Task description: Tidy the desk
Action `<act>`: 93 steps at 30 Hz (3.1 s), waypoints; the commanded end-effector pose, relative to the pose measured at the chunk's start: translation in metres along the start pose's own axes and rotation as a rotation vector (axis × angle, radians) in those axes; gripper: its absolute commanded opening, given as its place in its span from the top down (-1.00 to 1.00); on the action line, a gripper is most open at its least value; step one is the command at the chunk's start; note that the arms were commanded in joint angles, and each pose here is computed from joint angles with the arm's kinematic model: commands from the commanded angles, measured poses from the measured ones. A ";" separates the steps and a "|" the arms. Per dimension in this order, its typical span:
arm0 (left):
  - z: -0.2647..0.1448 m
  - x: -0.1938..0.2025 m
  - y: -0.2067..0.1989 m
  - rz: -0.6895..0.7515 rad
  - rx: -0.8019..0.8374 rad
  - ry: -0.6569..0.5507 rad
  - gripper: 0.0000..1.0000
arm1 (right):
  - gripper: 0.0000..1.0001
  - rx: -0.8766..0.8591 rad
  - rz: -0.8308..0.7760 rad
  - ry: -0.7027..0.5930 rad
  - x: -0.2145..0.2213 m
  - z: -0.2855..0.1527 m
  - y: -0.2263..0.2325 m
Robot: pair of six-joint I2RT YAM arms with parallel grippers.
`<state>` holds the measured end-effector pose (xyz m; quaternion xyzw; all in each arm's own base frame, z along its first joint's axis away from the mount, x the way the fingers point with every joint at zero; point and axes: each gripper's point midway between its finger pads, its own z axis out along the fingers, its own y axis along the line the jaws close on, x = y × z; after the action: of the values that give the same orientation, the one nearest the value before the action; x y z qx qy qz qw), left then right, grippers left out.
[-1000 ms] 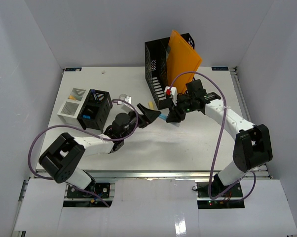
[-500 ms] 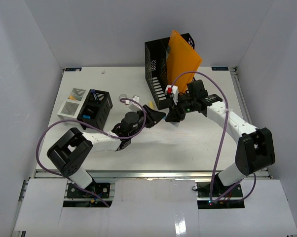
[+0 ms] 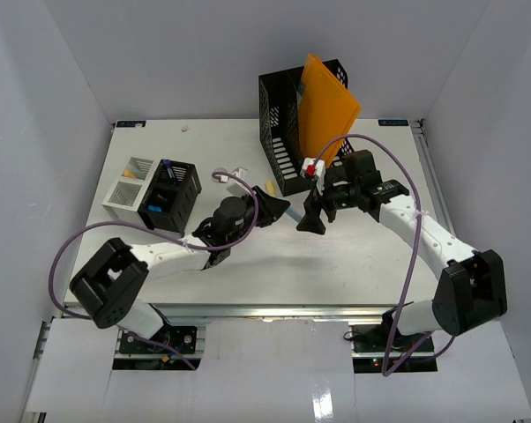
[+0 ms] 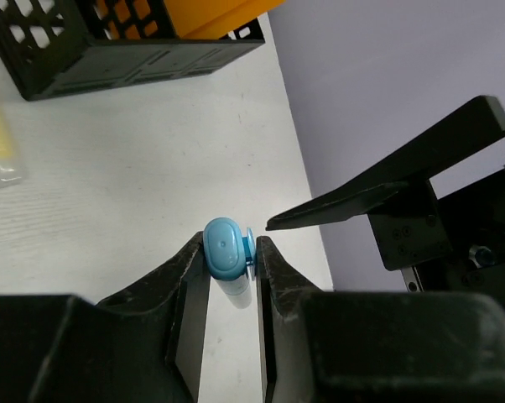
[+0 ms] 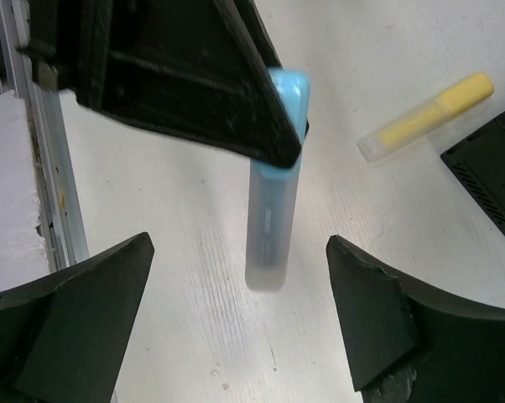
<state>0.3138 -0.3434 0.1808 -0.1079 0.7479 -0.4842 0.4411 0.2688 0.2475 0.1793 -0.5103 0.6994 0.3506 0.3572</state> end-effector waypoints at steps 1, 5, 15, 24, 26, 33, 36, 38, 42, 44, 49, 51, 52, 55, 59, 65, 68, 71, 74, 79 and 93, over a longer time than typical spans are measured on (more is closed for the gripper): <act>-0.029 -0.056 -0.010 0.254 -0.078 -0.100 1.00 | -0.80 0.016 -0.059 -0.078 -0.012 -0.017 0.001; -0.063 -0.112 0.022 0.448 -0.227 -0.163 1.00 | -0.80 0.017 -0.054 -0.127 -0.007 -0.029 -0.002; -0.155 -0.287 0.099 0.699 -0.662 -0.365 1.00 | -0.80 0.012 0.019 -0.250 0.017 -0.066 -0.014; -0.180 -0.381 0.166 0.613 -0.857 -0.523 1.00 | -0.80 0.021 0.015 -0.245 0.028 -0.067 -0.014; -0.179 -0.393 0.172 0.608 -0.867 -0.532 1.00 | -0.80 0.025 0.008 -0.244 0.028 -0.068 -0.014; -0.160 -0.405 0.195 0.639 -0.869 -0.495 1.00 | -0.80 0.032 -0.010 -0.244 0.026 -0.070 -0.014; -0.157 -0.405 0.200 0.642 -0.873 -0.481 1.00 | -0.80 0.029 -0.005 -0.241 0.028 -0.069 -0.014; -0.155 -0.399 0.206 0.632 -0.876 -0.467 0.94 | -0.80 0.030 -0.001 -0.237 0.029 -0.068 -0.015; -0.157 -0.384 0.218 0.579 -0.883 -0.449 -0.05 | -0.80 0.033 0.007 -0.226 0.033 -0.066 -0.017; -0.159 -0.380 0.217 0.561 -0.880 -0.450 -0.44 | -0.80 0.035 0.010 -0.223 0.034 -0.066 -0.018; -0.159 -0.380 0.182 0.524 -0.773 -0.479 -0.78 | -0.80 0.043 0.011 -0.217 0.035 -0.066 -0.019; -0.146 -0.370 0.161 0.503 -0.660 -0.444 -0.79 | -0.80 0.049 0.010 -0.215 0.035 -0.066 -0.020; -0.139 -0.364 0.151 0.489 -0.602 -0.425 -0.78 | -0.80 0.051 0.009 -0.214 0.035 -0.067 -0.021; -0.098 -0.322 0.112 0.408 -0.390 -0.283 -0.72 | -0.80 0.058 0.011 -0.208 0.036 -0.067 -0.022; -0.041 -0.252 0.069 0.337 -0.188 -0.067 -0.62 | -0.80 0.073 0.013 -0.203 0.038 -0.068 -0.025; 0.022 -0.166 0.075 0.228 -0.206 0.183 -0.50 | -0.80 0.100 0.022 -0.200 0.040 -0.072 -0.031; 0.045 -0.133 0.086 0.245 -0.270 0.265 -0.55 | -0.80 0.109 0.024 -0.196 0.041 -0.073 -0.033; 0.060 -0.113 0.098 0.264 -0.326 0.306 -0.57 | -0.80 0.117 0.028 -0.194 0.042 -0.074 -0.035; 0.071 -0.093 0.111 0.281 -0.372 0.345 -0.57 | -0.80 0.121 0.030 -0.191 0.042 -0.074 -0.036; 0.090 -0.069 0.127 0.292 -0.440 0.386 -0.52 | -0.80 0.124 0.037 -0.185 0.044 -0.073 -0.037; 0.107 -0.052 0.161 0.358 -0.636 0.408 -0.40 | -0.80 0.130 0.044 -0.188 0.044 -0.075 -0.039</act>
<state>0.4606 -0.3075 0.0472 0.0026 0.9396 -0.1918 0.2834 0.2838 0.1542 0.1701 -0.4365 0.6977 0.3581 0.4410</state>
